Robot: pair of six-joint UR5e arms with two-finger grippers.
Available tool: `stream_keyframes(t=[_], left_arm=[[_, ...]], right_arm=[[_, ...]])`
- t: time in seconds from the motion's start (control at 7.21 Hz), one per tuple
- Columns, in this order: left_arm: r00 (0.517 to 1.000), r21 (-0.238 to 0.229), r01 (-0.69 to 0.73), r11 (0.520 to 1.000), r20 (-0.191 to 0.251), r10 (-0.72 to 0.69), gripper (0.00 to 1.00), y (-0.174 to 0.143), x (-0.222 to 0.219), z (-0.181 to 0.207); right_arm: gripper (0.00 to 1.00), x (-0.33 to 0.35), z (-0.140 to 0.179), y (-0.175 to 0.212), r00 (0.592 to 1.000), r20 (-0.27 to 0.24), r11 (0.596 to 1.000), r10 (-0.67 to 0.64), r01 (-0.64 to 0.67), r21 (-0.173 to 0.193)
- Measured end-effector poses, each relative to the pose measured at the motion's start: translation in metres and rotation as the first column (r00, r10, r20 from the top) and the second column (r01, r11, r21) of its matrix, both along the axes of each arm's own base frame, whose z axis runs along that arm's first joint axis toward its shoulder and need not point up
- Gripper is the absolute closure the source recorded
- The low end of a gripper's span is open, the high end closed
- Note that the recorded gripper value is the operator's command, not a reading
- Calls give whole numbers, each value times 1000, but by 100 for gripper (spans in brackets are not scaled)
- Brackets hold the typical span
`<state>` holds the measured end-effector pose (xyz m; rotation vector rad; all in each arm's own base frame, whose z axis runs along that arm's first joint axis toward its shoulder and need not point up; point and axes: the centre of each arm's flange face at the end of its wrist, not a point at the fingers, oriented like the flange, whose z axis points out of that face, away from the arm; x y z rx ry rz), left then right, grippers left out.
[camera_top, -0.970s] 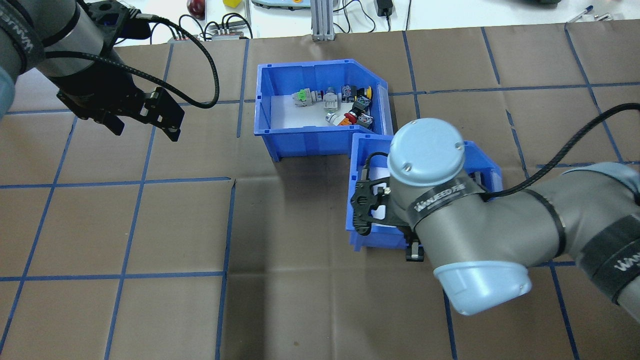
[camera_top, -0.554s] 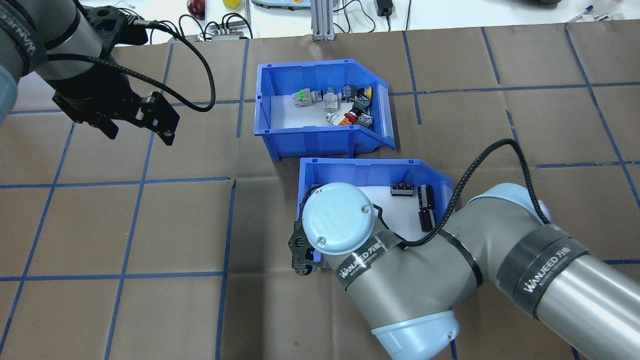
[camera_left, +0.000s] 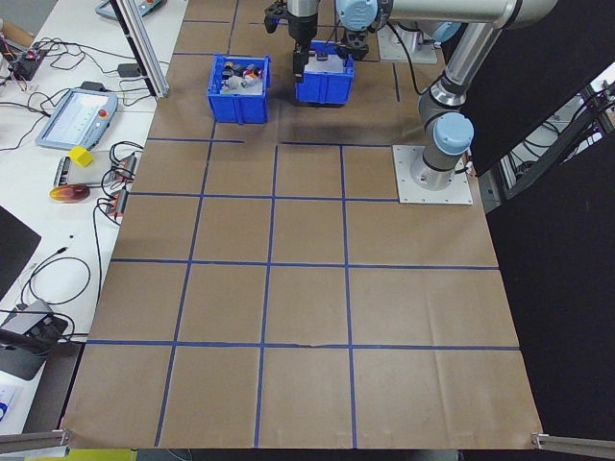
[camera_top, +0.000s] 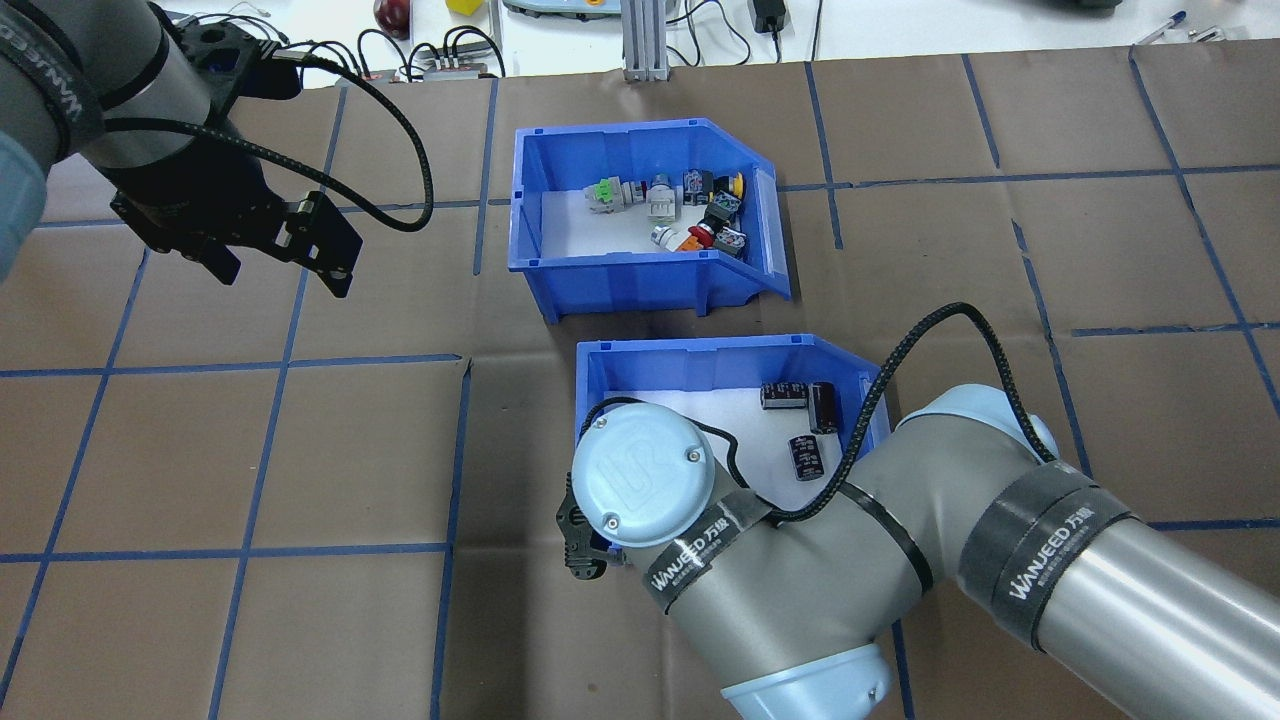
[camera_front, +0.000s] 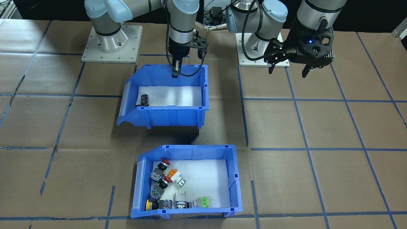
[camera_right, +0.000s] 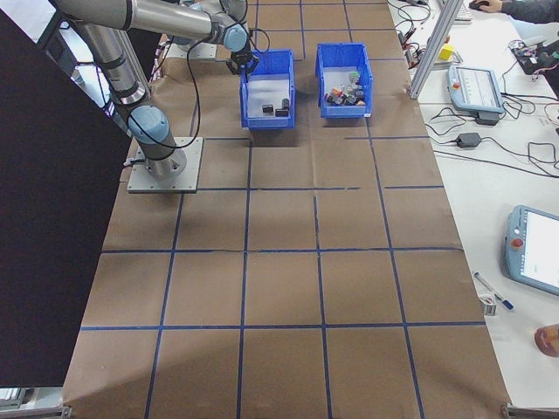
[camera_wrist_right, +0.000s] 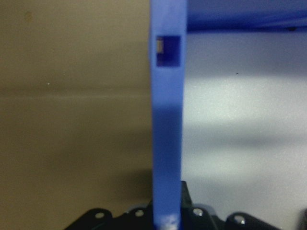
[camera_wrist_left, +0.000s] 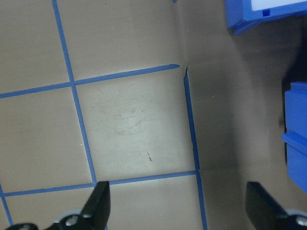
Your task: Place button box in front
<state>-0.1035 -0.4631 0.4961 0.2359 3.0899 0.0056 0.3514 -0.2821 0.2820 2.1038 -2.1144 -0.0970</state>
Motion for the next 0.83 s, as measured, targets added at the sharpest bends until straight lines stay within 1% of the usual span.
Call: stream_keyframes(t=[0.14, 0.42, 0.55, 0.69, 0.83], left_arm=[[1000, 0, 1, 1000, 1, -1, 1, 0, 0, 0], [1000, -3, 2, 1000, 2, -2, 1, 1, 0, 1], [1000, -5, 4, 1000, 3, -4, 1, 1, 0, 2], [1000, -6, 5, 1000, 4, -5, 1, 0, 0, 2], [1000, -7, 6, 1000, 4, -6, 1, 0, 0, 2]], right_arm=[[0, 1, -2, 0, 1000, 3, 1000, -1, 1, 8], [0, 2, -2, 0, 1000, 10, 1000, -16, 16, 9], [0, 2, 1, 0, 1000, 14, 1000, -23, 23, 2], [0, 1, 11, -1, 999, 25, 999, -28, 28, -15], [0, -1, 29, -3, 998, 47, 998, -36, 38, -43]])
